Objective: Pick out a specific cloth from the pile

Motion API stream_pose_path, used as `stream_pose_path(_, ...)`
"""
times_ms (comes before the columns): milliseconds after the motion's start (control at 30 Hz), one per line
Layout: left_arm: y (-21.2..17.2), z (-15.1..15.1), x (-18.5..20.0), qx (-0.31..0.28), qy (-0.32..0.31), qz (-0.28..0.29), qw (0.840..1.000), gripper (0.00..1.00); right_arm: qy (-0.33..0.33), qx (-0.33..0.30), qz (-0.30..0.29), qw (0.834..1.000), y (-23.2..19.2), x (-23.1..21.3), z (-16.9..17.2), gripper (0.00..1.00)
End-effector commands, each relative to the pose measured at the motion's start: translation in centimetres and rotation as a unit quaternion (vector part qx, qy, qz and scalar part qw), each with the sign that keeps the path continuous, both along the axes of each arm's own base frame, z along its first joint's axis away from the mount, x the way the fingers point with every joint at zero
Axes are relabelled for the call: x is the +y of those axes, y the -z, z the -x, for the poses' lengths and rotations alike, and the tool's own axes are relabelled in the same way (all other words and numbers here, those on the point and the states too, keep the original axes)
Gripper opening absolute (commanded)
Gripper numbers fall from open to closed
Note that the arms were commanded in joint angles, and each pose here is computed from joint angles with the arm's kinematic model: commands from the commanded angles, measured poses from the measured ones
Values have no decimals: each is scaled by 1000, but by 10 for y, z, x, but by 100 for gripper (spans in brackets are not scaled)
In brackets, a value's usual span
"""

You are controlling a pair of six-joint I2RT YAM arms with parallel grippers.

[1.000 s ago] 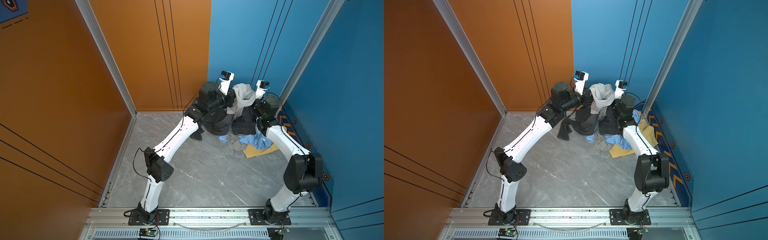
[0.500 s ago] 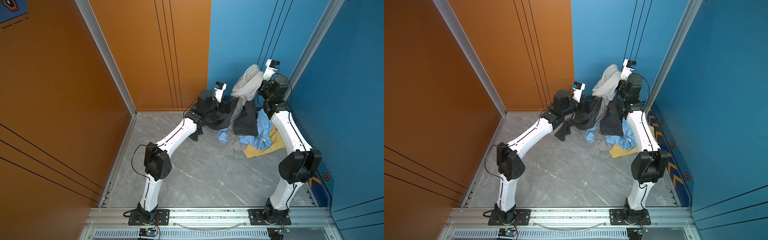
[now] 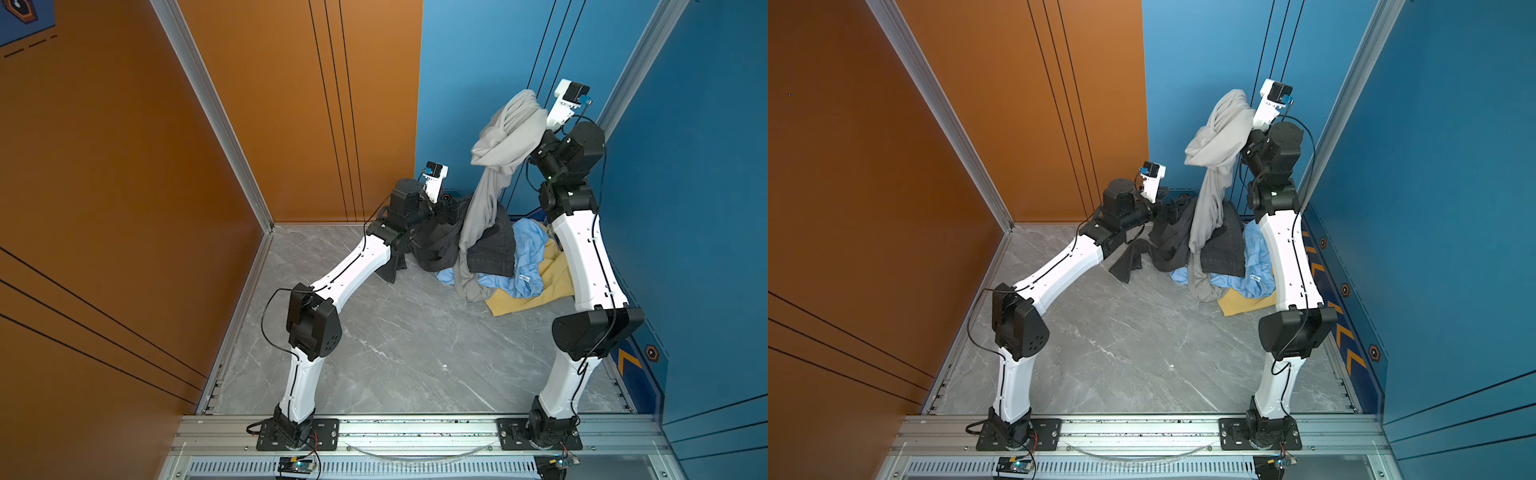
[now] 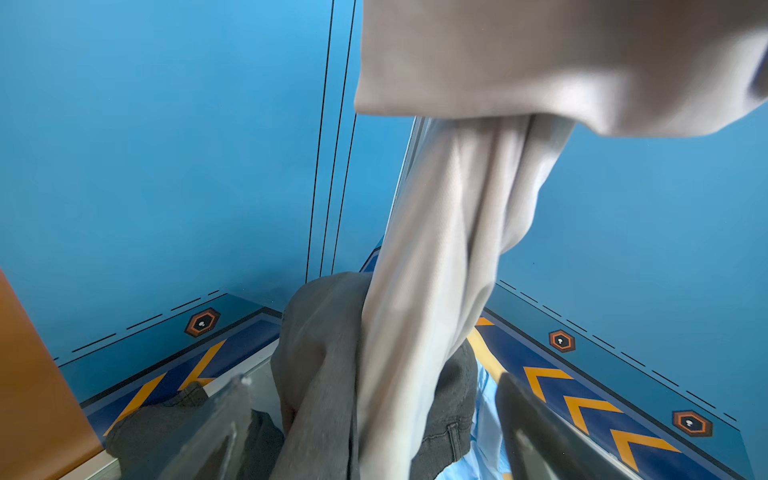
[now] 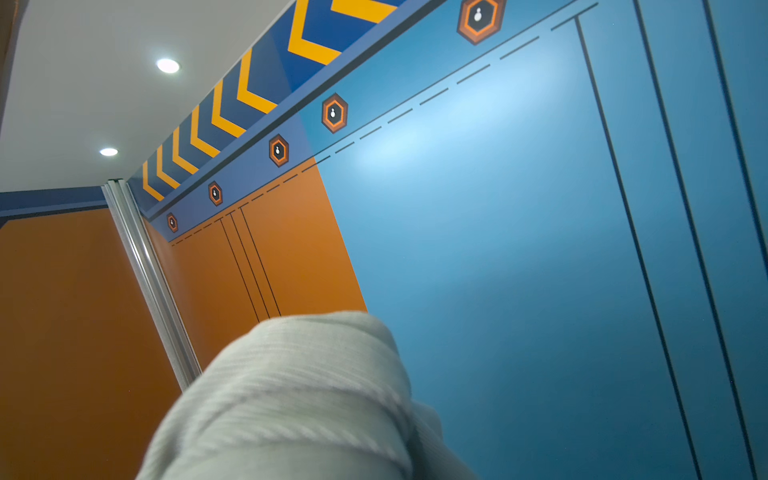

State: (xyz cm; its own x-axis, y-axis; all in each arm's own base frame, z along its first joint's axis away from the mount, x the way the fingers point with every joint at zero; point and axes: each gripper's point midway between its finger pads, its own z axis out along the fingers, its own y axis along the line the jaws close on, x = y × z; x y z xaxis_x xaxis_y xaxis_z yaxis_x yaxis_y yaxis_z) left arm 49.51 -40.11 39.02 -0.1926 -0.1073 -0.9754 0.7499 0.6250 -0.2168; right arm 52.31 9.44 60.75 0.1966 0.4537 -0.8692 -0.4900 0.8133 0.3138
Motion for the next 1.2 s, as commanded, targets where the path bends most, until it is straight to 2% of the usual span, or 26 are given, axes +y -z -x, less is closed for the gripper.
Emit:
stream_pose_path(0, -25, 9, 2, -24, 18, 19, 999, 92, -15, -39, -8, 999, -33, 5, 26, 0)
stream_pose_path(233, -17, 26, -22, -31, 70, 31, 997, 92, -33, -7, -2, 999, -17, 21, 30, 0)
stream_pose_path(367, 0, 34, -43, -27, 94, 31, 995, 92, -42, 15, 3, 999, -4, 32, 30, 0)
stream_pose_path(533, 27, 27, -65, -11, 98, 42, 994, 92, -53, 35, 3, 998, 6, 42, 33, 0)
stream_pose_path(600, 37, 20, -71, -7, 93, 50, 994, 89, -56, 37, 3, 998, 5, 44, 36, 0)
stream_pose_path(633, 41, 16, -75, -3, 90, 54, 995, 76, -57, 39, 4, 998, 6, 46, 37, 0)
stream_pose_path(667, 46, 12, -77, 0, 88, 57, 995, 57, -58, 40, 3, 998, 5, 46, 38, 0)
stream_pose_path(700, 49, 9, -79, 4, 86, 60, 994, 31, -60, 40, 4, 997, 4, 46, 40, 0)
stream_pose_path(733, 50, 5, -80, 7, 81, 64, 995, 13, -60, 42, 6, 997, 4, 46, 41, 0)
stream_pose_path(767, 48, 3, -80, 6, 78, 69, 995, 4, -59, 44, 8, 997, 4, 45, 42, 0)
stream_pose_path(800, 46, 3, -81, 5, 79, 72, 994, 0, -60, 48, 12, 997, 6, 46, 44, 0)
stream_pose_path(1167, -27, 24, -67, -46, 87, 109, 989, 0, -30, 124, 36, 991, 80, 19, 40, 0)
